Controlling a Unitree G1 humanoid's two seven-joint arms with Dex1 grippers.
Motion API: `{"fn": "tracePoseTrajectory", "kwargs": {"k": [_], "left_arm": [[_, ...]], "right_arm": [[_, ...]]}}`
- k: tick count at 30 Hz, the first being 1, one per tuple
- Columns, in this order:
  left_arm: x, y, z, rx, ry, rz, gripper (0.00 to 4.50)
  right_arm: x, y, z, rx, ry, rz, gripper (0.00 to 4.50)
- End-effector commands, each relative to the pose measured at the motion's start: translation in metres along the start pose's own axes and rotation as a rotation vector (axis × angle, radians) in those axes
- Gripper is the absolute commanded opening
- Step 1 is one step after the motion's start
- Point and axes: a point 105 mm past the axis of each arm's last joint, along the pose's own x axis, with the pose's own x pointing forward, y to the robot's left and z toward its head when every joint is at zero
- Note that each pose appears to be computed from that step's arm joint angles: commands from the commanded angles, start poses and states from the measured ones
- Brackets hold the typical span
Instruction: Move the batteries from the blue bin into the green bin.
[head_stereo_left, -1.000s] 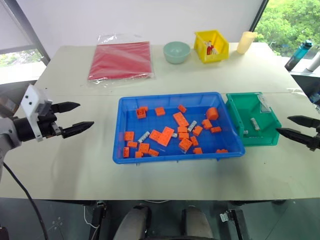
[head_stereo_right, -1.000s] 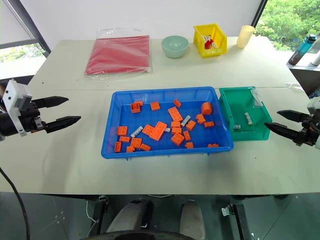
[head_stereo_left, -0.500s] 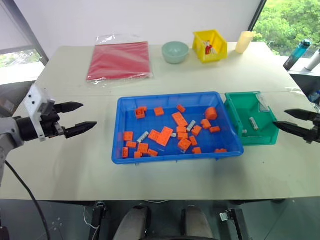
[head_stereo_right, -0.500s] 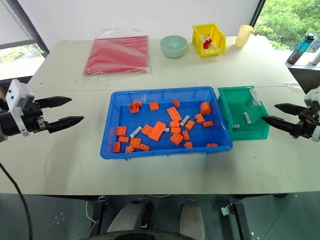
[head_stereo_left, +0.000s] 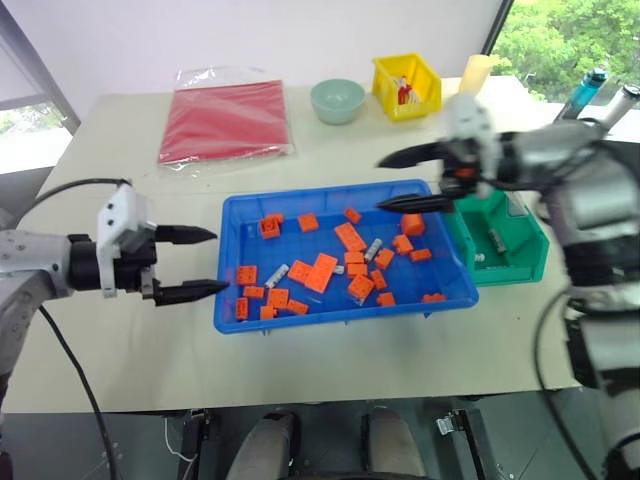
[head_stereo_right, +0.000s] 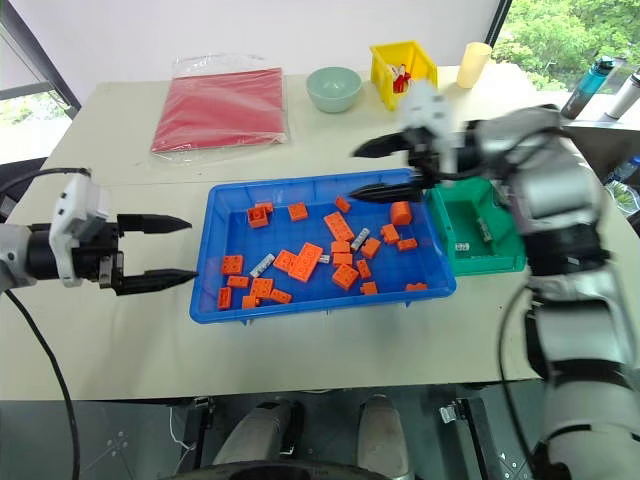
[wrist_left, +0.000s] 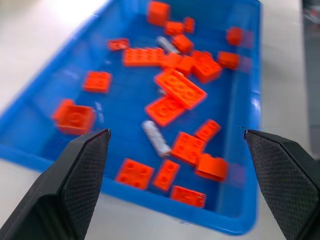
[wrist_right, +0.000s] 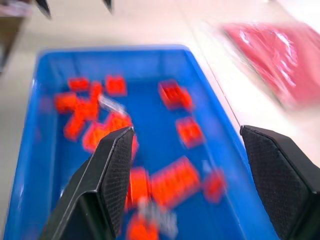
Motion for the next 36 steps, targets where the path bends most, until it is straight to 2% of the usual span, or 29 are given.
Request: {"fn": "tracePoseTrajectory", "kwargs": {"k": [1, 3, 12, 23, 32, 36], "left_arm": [[-0.004, -0.009, 0.004, 0.030, 0.025, -0.025, 4.50], [-0.005, -0.014, 0.000, 0.019, 0.038, -0.036, 4.50], [-0.009, -0.024, 0.003, 0.006, 0.026, 0.018, 4.50], [-0.014, -0.028, 0.009, -0.015, 0.006, 0.077, 4.50], [-0.011, -0.027, 0.012, -0.013, -0.015, 0.087, 4.50], [-0.010, -0.025, 0.013, -0.008, -0.023, 0.089, 4.50]], "right_arm": [[0.033, -0.001, 0.001, -0.068, 0.026, 0.081, 3.52], [0.065, 0.002, -0.007, -0.101, 0.056, 0.138, 3.52], [0.135, 0.014, -0.027, -0.195, 0.133, 0.249, 3.52], [0.166, 0.034, -0.038, -0.273, 0.161, 0.346, 3.52], [0.182, 0.038, -0.057, -0.367, 0.264, 0.313, 3.52], [0.184, 0.044, -0.065, -0.368, 0.269, 0.332, 3.52]]}}
